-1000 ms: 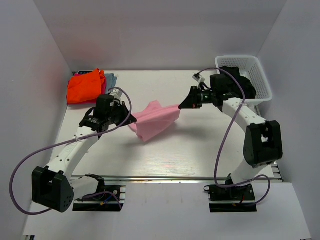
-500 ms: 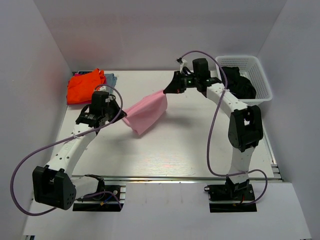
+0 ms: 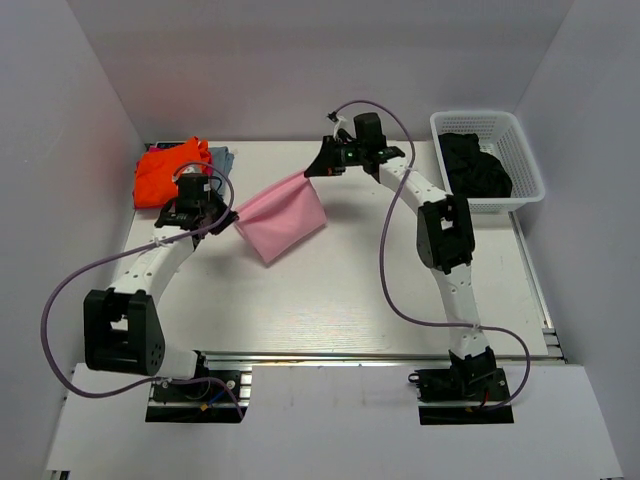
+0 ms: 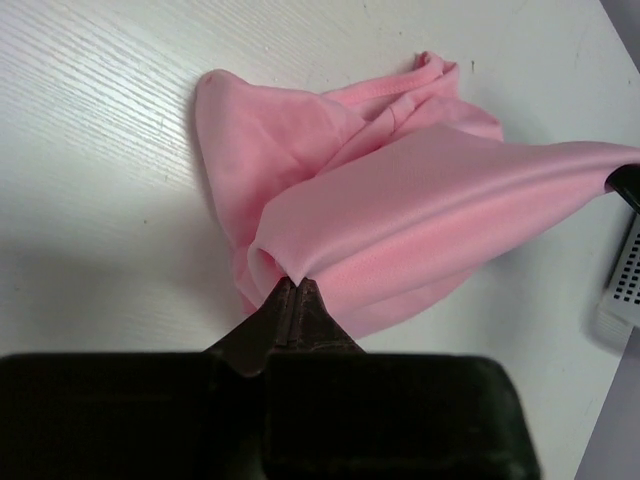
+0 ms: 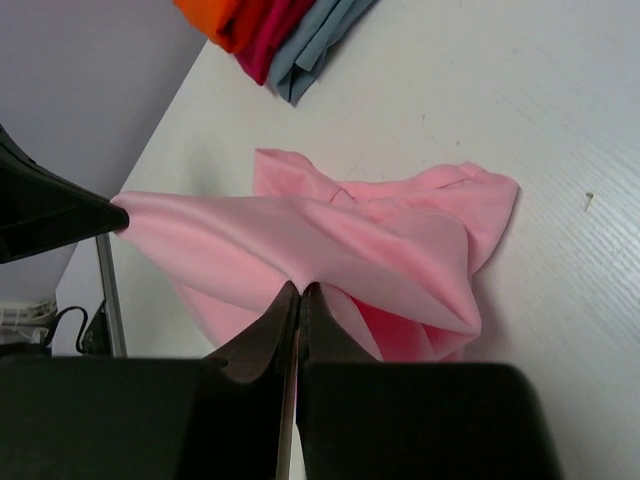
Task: Fold and stack the t-shirts
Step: Fold the long partially folded tshirt into a neat square
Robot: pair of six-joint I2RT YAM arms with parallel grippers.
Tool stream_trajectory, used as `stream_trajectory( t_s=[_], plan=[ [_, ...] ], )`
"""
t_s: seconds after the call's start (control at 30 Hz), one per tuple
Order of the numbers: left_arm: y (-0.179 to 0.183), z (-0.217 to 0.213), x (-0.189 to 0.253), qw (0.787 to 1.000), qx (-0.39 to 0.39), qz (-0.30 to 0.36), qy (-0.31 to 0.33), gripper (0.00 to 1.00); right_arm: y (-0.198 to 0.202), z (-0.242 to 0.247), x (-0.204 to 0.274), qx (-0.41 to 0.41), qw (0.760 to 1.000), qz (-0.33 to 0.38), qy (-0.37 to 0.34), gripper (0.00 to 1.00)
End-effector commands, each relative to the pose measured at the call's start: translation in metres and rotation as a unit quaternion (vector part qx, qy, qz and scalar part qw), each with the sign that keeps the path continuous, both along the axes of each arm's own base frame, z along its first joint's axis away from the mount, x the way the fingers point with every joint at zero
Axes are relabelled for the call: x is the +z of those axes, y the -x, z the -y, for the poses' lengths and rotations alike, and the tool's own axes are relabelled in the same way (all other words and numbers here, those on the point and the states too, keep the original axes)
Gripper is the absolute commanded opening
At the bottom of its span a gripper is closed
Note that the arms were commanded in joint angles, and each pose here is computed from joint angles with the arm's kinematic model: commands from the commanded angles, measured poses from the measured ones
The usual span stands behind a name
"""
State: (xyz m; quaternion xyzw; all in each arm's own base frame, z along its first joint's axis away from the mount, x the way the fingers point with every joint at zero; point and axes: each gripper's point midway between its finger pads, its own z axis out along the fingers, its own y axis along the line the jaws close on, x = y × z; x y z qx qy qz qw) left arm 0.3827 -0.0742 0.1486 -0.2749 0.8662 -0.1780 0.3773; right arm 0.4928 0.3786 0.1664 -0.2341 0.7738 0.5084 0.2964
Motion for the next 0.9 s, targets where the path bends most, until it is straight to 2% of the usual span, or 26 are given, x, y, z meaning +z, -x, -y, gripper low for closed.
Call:
stream_trajectory(
  t_s=[0.0, 0.07, 0.13, 0.17, 0.33, 0.37, 0.43, 0.47, 0.5, 0.53, 0.57, 0.6, 0.63, 0.67, 0.7, 0.73, 0.8, 0.83, 0.87],
  plan=[
    [-0.016, -0.013, 0.008, 0.999, 0.02, 0.028, 0.003, 0.0, -0.024, -0.013, 0.046, -0.02, 0.995, 0.083, -0.047, 0.0],
    [-0.024, -0.017, 0.014, 0.998, 0.026, 0.051, 0.005, 0.0, -0.029, -0.02, 0.034, -0.019, 0.995, 0.08, -0.057, 0.0],
    [-0.029, -0.021, 0.001, 0.999, 0.03, 0.038, 0.003, 0.0, -0.033, -0.026, 0.038, -0.017, 0.993, 0.088, -0.076, 0.0],
    [-0.038, -0.022, 0.009, 0.998, 0.027, 0.051, 0.004, 0.0, -0.036, -0.026, 0.033, -0.021, 0.993, 0.084, -0.078, 0.0],
    [-0.058, -0.025, -0.003, 0.999, 0.02, 0.041, 0.006, 0.0, -0.049, -0.034, 0.025, -0.037, 0.99, 0.099, -0.092, 0.0],
    [-0.06, -0.029, -0.013, 0.999, 0.027, 0.028, -0.001, 0.03, -0.055, -0.035, 0.016, -0.046, 0.99, 0.1, -0.091, 0.0],
    [-0.066, -0.047, -0.017, 0.998, 0.058, 0.024, -0.018, 0.17, -0.061, -0.038, 0.018, -0.058, 0.987, 0.112, -0.098, 0.0],
    [-0.066, -0.051, -0.017, 0.997, 0.067, 0.025, -0.026, 0.35, -0.067, -0.039, 0.013, -0.067, 0.985, 0.122, -0.099, 0.0],
    [-0.075, -0.054, -0.016, 0.996, 0.077, 0.04, -0.027, 0.45, -0.073, -0.044, 0.019, -0.07, 0.981, 0.147, -0.109, 0.0],
    [-0.082, -0.058, -0.014, 0.995, 0.08, 0.052, -0.023, 0.61, -0.082, -0.046, 0.019, -0.09, 0.976, 0.169, -0.105, 0.05],
    [-0.088, -0.062, -0.007, 0.994, 0.085, 0.07, -0.022, 0.71, -0.089, -0.048, 0.014, -0.101, 0.972, 0.183, -0.107, 0.28],
    [-0.099, -0.063, 0.0, 0.992, 0.082, 0.093, -0.024, 0.98, -0.098, -0.049, 0.024, -0.115, 0.965, 0.205, -0.114, 0.43],
    [-0.108, -0.062, 0.009, 0.991, 0.072, 0.108, -0.03, 1.0, -0.098, -0.051, 0.026, -0.116, 0.963, 0.214, -0.117, 0.59],
    [-0.114, -0.061, 0.015, 0.991, 0.065, 0.116, -0.031, 1.0, -0.099, -0.051, 0.029, -0.121, 0.962, 0.216, -0.119, 0.9],
    [-0.116, -0.057, 0.017, 0.992, 0.052, 0.113, -0.032, 1.0, -0.097, -0.046, 0.052, -0.12, 0.959, 0.227, -0.12, 0.9],
    [-0.123, -0.05, 0.031, 0.991, 0.019, 0.127, -0.035, 1.0, -0.092, -0.045, 0.033, -0.113, 0.964, 0.221, -0.099, 0.9],
    [-0.124, -0.033, 0.035, 0.99, -0.019, 0.132, -0.039, 1.0, -0.085, -0.04, 0.027, -0.106, 0.968, 0.218, -0.068, 0.9],
    [-0.123, -0.022, 0.038, 0.987, -0.063, 0.143, -0.039, 1.0, -0.074, -0.036, 0.051, -0.091, 0.966, 0.237, -0.058, 0.9],
    [-0.121, -0.008, 0.041, 0.984, -0.089, 0.149, -0.025, 1.0, -0.066, -0.033, 0.034, -0.082, 0.972, 0.217, -0.039, 0.9]
  ],
)
